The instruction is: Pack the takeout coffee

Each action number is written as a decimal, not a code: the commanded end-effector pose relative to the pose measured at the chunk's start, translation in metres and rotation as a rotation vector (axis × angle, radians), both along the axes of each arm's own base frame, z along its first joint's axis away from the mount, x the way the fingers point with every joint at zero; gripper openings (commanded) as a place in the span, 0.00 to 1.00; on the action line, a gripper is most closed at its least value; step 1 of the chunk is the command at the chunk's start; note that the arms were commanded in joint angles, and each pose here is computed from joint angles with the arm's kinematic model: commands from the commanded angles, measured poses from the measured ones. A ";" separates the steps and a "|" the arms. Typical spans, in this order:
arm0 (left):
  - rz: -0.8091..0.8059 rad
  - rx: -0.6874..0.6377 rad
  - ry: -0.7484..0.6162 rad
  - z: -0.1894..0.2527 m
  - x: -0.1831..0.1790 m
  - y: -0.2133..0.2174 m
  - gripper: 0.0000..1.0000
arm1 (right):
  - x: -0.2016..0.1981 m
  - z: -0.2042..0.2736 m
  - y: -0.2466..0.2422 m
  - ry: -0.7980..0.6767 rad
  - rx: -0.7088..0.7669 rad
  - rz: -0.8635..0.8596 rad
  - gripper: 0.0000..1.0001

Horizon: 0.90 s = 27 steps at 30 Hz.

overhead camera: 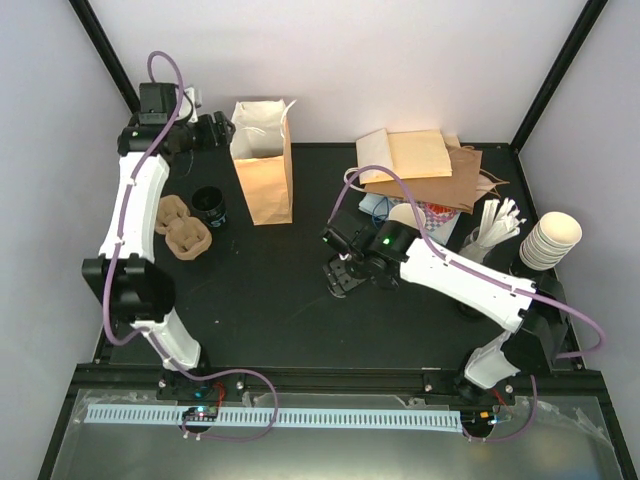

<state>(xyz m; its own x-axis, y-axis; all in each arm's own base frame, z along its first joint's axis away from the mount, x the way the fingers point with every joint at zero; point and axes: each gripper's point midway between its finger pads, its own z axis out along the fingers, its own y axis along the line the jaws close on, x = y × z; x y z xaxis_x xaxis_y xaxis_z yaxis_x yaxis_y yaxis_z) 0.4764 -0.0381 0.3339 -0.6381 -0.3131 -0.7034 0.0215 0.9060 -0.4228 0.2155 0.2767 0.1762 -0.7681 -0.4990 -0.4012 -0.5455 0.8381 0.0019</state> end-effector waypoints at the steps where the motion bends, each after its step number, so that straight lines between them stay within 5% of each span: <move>1: -0.026 0.065 0.070 -0.010 0.004 -0.001 0.88 | 0.005 0.015 -0.009 -0.046 0.019 -0.017 0.80; 17: -0.137 0.162 0.200 -0.062 0.023 -0.031 0.73 | 0.009 0.024 -0.028 -0.070 0.017 -0.054 0.79; 20: -0.153 0.181 0.200 -0.064 0.024 -0.034 0.61 | 0.010 0.026 -0.030 -0.074 0.018 -0.061 0.79; 25: -0.174 0.205 0.176 -0.057 0.025 -0.037 0.23 | 0.011 0.031 -0.037 -0.086 0.008 -0.066 0.79; 27: -0.190 0.215 0.157 -0.050 0.022 -0.043 0.18 | 0.013 0.036 -0.040 -0.096 0.005 -0.066 0.79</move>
<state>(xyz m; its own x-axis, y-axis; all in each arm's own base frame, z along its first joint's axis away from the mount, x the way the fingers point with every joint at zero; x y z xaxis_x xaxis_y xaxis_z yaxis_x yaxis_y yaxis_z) 0.5006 -0.0719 0.2598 -0.8107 -0.0795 -0.5801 0.0953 0.9596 -0.2647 0.2230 0.2497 0.1952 -0.7753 -0.4530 -0.4401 -0.4998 0.8661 -0.0109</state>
